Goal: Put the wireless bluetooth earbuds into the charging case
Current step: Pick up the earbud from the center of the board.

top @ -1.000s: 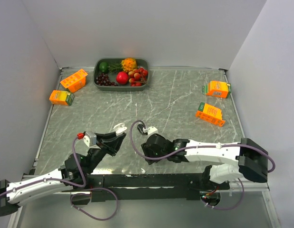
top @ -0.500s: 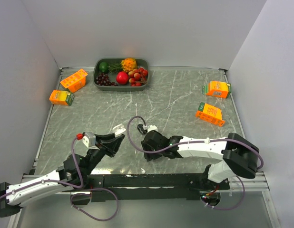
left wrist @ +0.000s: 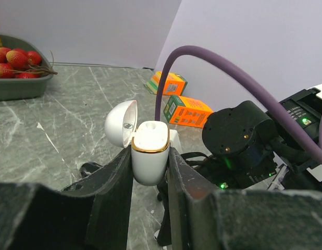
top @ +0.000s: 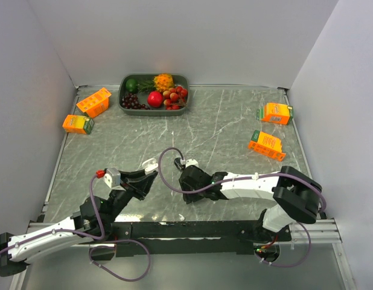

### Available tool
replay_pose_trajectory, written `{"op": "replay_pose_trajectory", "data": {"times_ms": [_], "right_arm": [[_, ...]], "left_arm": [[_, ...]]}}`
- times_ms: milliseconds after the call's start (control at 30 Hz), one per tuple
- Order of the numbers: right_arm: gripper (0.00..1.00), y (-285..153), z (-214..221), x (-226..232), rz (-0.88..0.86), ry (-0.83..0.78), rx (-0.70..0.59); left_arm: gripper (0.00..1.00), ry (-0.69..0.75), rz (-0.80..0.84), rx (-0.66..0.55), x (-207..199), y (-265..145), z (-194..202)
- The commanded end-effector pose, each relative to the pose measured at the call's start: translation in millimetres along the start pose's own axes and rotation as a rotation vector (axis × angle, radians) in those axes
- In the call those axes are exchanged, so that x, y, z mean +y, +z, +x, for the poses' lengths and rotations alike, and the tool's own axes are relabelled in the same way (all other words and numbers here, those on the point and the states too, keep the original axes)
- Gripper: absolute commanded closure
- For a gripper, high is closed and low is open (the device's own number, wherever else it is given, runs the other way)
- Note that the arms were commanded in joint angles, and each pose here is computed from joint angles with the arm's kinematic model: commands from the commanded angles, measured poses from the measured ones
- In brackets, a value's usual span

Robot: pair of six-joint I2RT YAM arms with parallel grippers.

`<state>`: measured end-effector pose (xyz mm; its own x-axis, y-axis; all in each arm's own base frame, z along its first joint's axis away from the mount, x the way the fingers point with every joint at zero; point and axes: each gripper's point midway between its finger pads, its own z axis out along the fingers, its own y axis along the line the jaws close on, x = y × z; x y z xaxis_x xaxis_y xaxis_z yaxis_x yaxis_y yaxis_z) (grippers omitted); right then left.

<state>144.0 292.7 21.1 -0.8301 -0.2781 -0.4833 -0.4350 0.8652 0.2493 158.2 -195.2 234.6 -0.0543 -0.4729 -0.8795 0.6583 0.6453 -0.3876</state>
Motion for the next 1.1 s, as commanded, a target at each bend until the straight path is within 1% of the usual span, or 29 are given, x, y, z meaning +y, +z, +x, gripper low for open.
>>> {"op": "replay_pose_trajectory", "data": {"times_ms": [0,33,100,200,300,400,433,467,500,600,733,767,900,933,1033,1067], "right_arm": [[0.55,6.5,-15.0,5.9,-0.007,0.012,-0.036],[0.60,7.7,-14.1,5.7,-0.006,0.011,-0.032],[0.64,8.6,-13.7,6.2,-0.007,0.011,-0.029],[0.67,9.1,-11.3,5.8,-0.009,0.010,-0.024],[0.71,8.0,-8.5,3.3,-0.008,0.014,-0.025],[0.85,4.2,-9.6,1.3,-0.008,0.019,-0.042],[0.93,-1.2,-14.7,1.4,-0.011,0.022,-0.068],[0.98,-4.5,-16.6,-0.5,-0.006,0.022,-0.082],[1.00,-9.0,-21.3,-1.2,0.000,0.021,-0.104],[1.00,-37.0,-45.7,-4.3,0.035,-0.013,-0.208],[1.00,-88.0,-80.3,-9.8,0.086,-0.071,-0.321],[1.00,-104.5,-89.9,-12.9,0.120,-0.112,-0.343],[1.00,-163.0,-116.1,-8.8,0.119,-0.214,-0.457],[1.00,-178.0,-125.6,-5.4,0.117,-0.247,-0.486],[1.00,-203.3,-133.3,-1.2,0.131,-0.320,-0.524],[1.00,-208.2,-134.1,1.7,0.126,-0.342,-0.533]], "left_arm": [[0.99,-0.028,0.009,-0.047,-5.4,2.2,-18.4],[0.99,-0.028,0.010,-0.046,-5.6,2.0,-18.4],[0.99,-0.030,0.008,-0.045,-5.3,1.9,-18.1],[0.99,-0.036,0.011,-0.049,-5.9,1.6,-19.6],[0.99,-0.037,0.011,-0.048,-5.8,1.7,-18.9],[0.99,-0.037,0.013,-0.045,-6.5,2.0,-18.2],[0.99,-0.034,0.013,-0.043,-6.3,2.1,-17.5],[0.99,-0.035,0.013,-0.043,-6.5,2.5,-17.8],[0.99,-0.035,0.016,-0.043,-7.2,2.6,-17.9],[0.99,-0.031,0.017,-0.042,-7.7,3.3,-17.7],[0.99,-0.019,0.019,-0.045,-8.6,4.9,-18.9],[0.99,-0.013,0.019,-0.037,-8.5,5.7,-16.5],[0.99,0.030,0.045,0.001,-13.4,9.7,-5.6],[0.99,0.047,0.071,0.016,-18.5,11.1,-3.2],[0.99,0.093,0.132,0.079,-30.2,16.8,13.6],[0.99,0.094,0.158,0.074,-36.0,18.3,12.8]]}}
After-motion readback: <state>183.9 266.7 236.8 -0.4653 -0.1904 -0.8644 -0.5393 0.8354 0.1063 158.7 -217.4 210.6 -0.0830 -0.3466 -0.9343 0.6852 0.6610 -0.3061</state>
